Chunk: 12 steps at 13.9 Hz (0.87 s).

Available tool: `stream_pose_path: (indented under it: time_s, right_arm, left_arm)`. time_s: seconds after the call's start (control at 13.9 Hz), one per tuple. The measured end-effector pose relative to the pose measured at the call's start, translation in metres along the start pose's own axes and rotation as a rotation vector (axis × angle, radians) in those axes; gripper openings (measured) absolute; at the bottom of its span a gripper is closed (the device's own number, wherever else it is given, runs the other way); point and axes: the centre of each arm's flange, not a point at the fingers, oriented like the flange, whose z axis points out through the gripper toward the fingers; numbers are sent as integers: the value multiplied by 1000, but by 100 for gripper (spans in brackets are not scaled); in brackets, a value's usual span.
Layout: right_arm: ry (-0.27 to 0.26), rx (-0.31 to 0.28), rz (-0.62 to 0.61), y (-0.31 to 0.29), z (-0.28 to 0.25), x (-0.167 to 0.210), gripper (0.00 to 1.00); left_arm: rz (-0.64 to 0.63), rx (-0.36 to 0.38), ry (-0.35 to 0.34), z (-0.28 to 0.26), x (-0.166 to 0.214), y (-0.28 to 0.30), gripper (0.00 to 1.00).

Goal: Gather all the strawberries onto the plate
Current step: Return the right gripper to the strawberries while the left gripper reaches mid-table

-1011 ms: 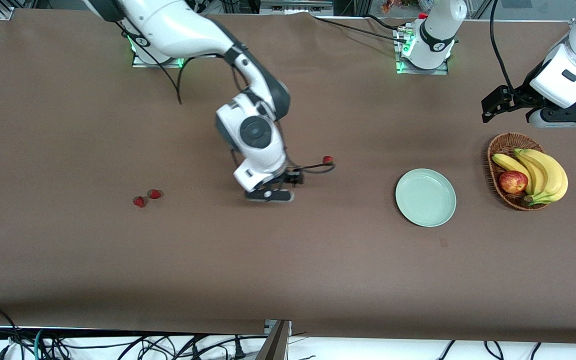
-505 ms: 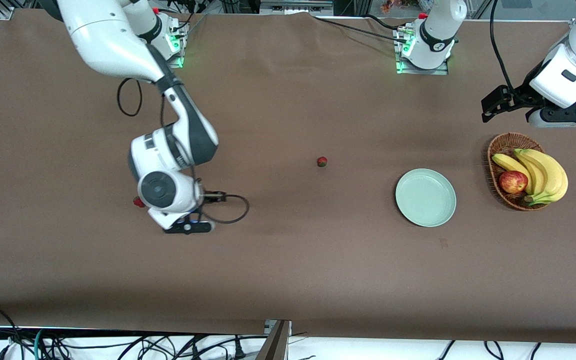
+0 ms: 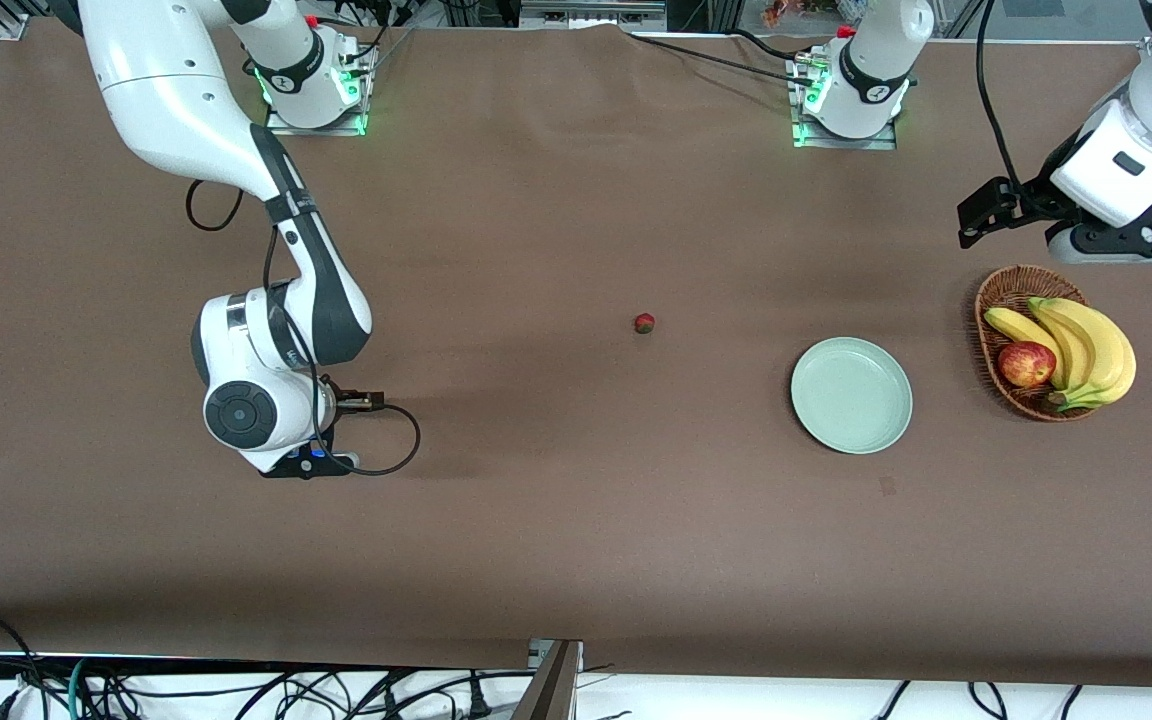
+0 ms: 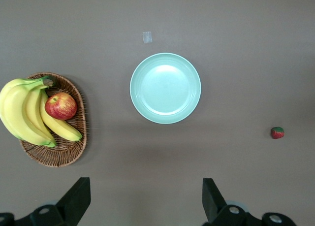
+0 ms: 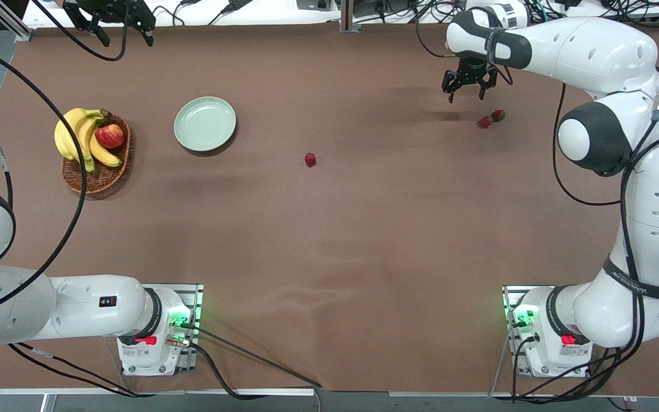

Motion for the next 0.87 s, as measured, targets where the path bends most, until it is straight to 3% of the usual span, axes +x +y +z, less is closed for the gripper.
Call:
stream_pose_path:
  time_s: [0.43,0.65,0.87]
  right_arm:
    - [1,-27,-10,40,31,2,100]
    - [24,-24,-6,44,54,-5,100]
    - [19,-27,-18,52,59,-11,100]
  left_arm:
    - [161,0,-208,133,53,101,100]
    - [163,-9,-221,195,68,163,100]
    - [70,10,-226,248,50,242,100]
